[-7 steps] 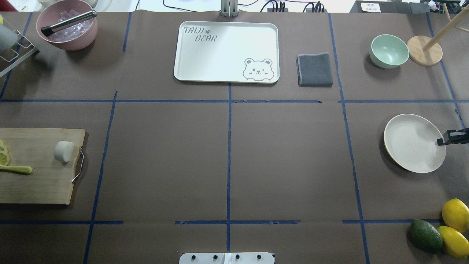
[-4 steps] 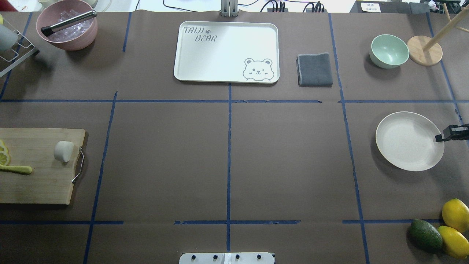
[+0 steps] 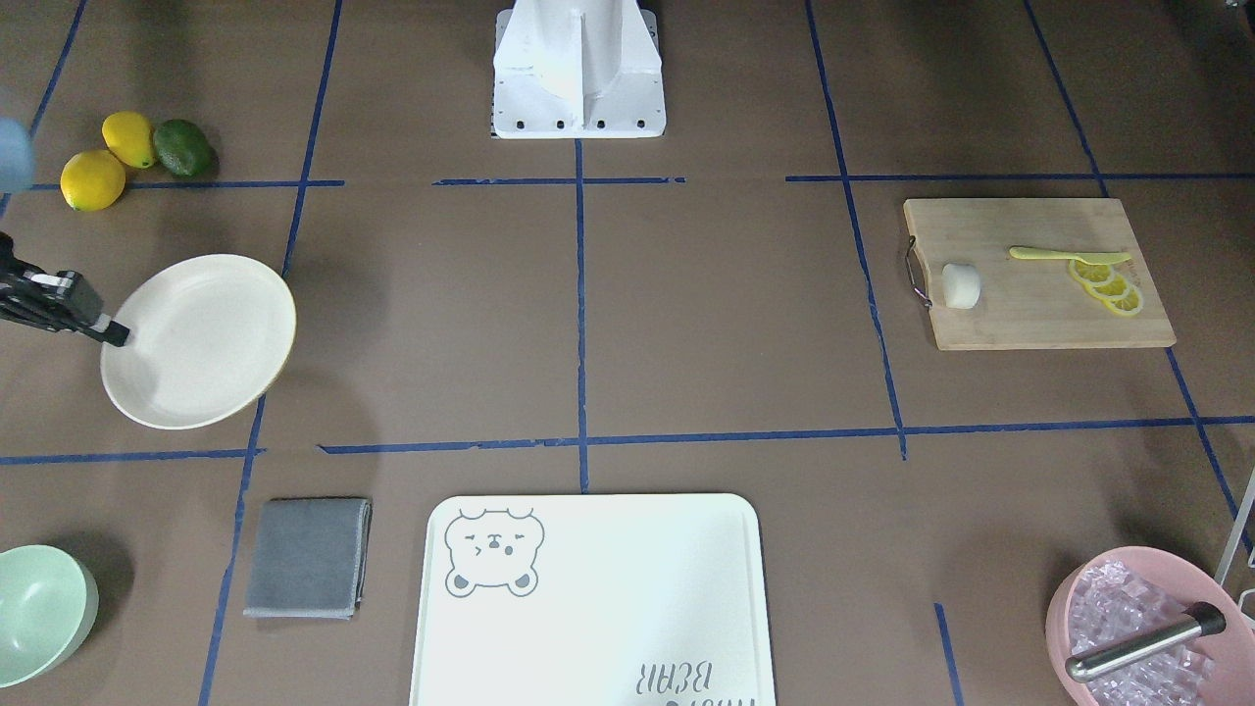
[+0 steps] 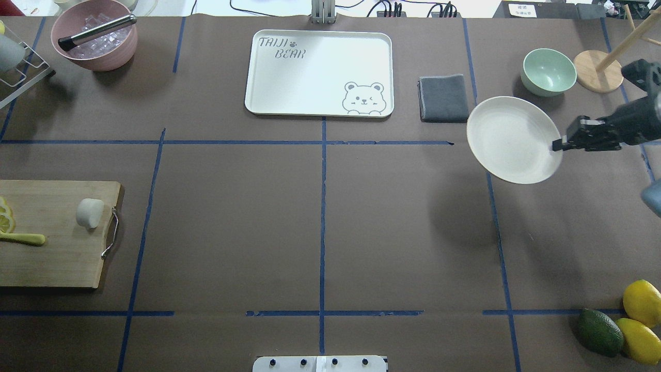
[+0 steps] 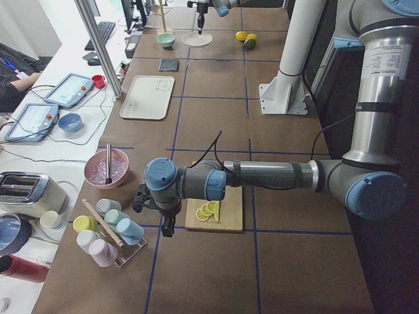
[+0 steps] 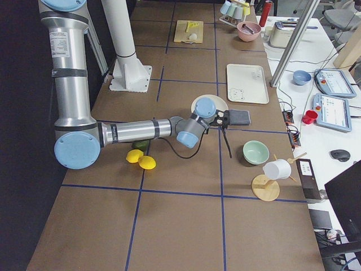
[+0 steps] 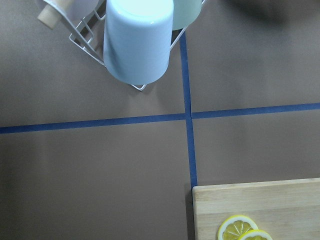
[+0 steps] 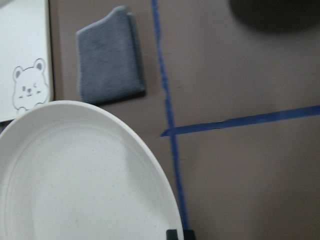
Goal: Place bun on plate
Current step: 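Lift the white plate with the right gripper and carry it toward the table center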
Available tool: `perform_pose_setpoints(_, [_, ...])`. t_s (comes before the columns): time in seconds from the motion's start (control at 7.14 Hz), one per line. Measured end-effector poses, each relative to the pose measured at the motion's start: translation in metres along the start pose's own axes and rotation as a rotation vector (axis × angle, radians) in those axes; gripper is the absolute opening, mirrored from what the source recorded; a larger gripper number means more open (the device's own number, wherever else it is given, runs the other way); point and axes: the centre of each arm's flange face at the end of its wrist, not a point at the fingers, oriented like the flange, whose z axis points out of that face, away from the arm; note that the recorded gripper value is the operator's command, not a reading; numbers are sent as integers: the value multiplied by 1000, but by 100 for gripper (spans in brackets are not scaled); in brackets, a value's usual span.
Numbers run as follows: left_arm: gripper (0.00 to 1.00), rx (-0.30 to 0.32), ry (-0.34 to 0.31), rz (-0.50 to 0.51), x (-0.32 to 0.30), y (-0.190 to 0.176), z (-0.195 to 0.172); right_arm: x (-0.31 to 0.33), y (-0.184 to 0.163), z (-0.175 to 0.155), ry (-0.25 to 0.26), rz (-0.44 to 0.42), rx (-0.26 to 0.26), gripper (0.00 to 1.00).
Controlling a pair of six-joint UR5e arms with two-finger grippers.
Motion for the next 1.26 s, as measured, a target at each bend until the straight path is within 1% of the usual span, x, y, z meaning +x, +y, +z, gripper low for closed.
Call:
perform_pose_setpoints(0.28, [100, -3, 0, -3, -2, 3, 2, -98, 18, 69, -35, 63, -17, 0])
perform_pose_setpoints(0.42, [100, -4, 0, -4, -3, 4, 3, -144, 34, 105, -33, 96, -14, 0])
perform_pose_setpoints(0.7, [100, -6, 0, -5, -3, 5, 4, -222, 81, 175, 10, 106, 23, 0])
perform_pose_setpoints(0.84, [100, -6, 0, -6, -3, 5, 4, -245, 107, 202, 37, 98, 40, 0])
perform_pose_setpoints(0.98, [100, -7, 0, -6, -4, 5, 4, -256, 130, 220, 54, 85, 55, 0])
perform_pose_setpoints(1.12, [100, -7, 0, -7, -4, 5, 5, -259, 142, 229, 63, 76, 64, 1])
perform_pose_setpoints(1.26, [100, -7, 0, -7, -4, 5, 5, -256, 146, 231, 70, 74, 68, 3])
